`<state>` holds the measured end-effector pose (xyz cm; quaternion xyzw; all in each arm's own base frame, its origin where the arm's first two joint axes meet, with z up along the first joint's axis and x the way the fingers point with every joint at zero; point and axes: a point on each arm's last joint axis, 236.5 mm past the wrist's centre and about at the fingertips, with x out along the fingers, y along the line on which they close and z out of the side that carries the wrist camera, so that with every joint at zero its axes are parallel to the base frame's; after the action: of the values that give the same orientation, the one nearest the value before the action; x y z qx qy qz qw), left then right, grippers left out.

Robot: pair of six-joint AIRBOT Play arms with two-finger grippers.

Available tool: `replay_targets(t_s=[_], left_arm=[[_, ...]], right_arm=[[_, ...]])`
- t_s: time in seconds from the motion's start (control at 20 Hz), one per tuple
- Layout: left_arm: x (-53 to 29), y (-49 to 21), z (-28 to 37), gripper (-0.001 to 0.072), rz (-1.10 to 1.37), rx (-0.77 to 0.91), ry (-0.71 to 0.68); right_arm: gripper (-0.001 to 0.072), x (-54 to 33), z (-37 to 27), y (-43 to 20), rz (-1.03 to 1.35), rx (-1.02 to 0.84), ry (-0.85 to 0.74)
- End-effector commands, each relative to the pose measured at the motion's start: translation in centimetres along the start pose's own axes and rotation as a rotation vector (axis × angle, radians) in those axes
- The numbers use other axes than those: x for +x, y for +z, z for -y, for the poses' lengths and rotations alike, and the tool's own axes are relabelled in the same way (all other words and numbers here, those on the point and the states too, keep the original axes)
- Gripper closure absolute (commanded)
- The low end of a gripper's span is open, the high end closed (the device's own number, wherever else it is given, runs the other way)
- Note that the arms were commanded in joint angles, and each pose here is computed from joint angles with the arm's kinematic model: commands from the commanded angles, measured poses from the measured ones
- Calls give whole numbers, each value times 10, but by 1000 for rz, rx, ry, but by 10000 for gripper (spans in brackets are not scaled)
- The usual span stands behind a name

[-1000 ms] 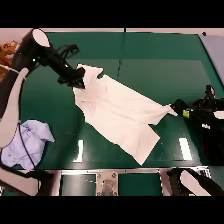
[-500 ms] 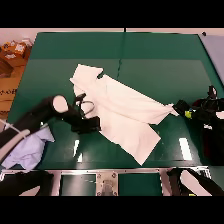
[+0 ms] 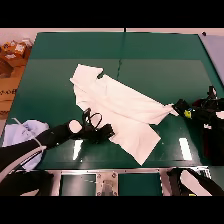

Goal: Fold the shirts.

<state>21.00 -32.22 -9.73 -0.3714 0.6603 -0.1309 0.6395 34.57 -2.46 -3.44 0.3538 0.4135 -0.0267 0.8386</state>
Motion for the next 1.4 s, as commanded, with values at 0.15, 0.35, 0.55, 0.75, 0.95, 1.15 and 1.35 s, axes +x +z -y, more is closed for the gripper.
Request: replay_targets(t_s=[0.15, 0.35, 0.55, 0.75, 0.95, 1.15, 1.35], left_arm=[[5, 10, 16, 685, 18, 78, -70], [-61, 61, 10, 686, -11, 104, -134], [-154, 111, -52, 686, 68, 79, -59], [-193, 121, -112, 685, 69, 31, 47], [-221, 144, -140, 685, 162, -17, 63], [-223, 149, -135, 685, 185, 11, 41], [-223, 150, -135, 685, 188, 15, 40]], right_arm=[[696, 1, -1, -2, -12, 9, 7], [695, 0, -8, -21, -92, 6, 38], [458, -6, -22, -51, -220, 7, 94], [420, -21, -33, -92, -407, 45, 136], [418, -27, 15, -99, -444, 118, -55], [271, -25, 36, -95, -409, 184, -102], [291, -16, 45, -136, -509, 259, -103]])
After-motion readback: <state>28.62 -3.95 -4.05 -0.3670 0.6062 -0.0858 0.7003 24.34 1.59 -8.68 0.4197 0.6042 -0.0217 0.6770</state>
